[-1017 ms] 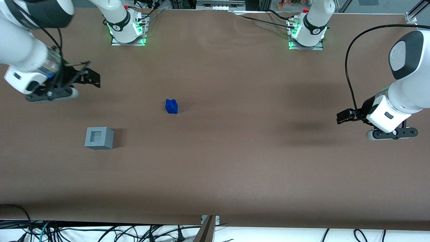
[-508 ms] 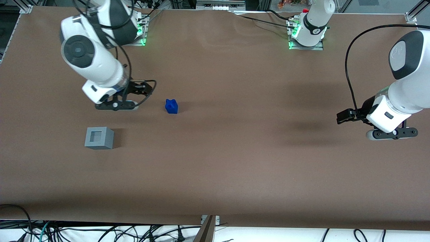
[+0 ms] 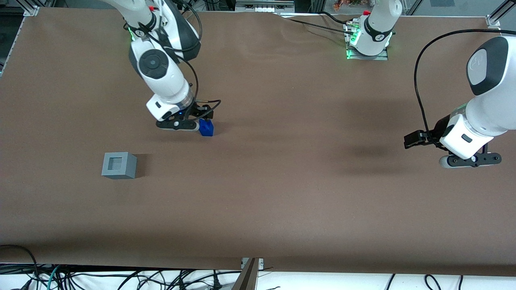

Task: Insert blue part into gray base with right arm
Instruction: 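Move the open right gripper over the blue part and grasp it, then carry the blue part to the gray base and align it over the hole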

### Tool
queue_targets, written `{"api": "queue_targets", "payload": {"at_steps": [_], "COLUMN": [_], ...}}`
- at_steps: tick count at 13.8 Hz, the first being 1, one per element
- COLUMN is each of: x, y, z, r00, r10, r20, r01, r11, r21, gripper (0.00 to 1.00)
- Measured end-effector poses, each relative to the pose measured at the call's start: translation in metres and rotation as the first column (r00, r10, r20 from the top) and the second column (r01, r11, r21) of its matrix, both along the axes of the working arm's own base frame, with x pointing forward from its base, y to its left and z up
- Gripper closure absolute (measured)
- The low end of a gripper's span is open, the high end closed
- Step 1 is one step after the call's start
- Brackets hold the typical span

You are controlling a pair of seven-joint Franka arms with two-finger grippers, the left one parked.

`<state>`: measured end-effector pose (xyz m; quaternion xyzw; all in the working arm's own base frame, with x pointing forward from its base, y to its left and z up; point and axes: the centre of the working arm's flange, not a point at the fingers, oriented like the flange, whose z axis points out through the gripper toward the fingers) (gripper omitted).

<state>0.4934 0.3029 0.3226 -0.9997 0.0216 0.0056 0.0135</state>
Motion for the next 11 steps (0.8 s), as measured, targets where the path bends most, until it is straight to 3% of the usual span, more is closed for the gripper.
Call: {"api": "queue_targets", "payload": {"at_steps": [5, 11], "x": [-0.011, -0.018], "y": [0.001, 0.010], "z": [-0.073, -0.105], "r00": [1.000, 1.000], "r10": [0.010, 0.017], "r20": [0.003, -0.009], "r01": [-0.010, -0.017], "r11": [1.000, 1.000], "r21": [0.002, -0.005], "gripper": [0.01, 0.02]}}
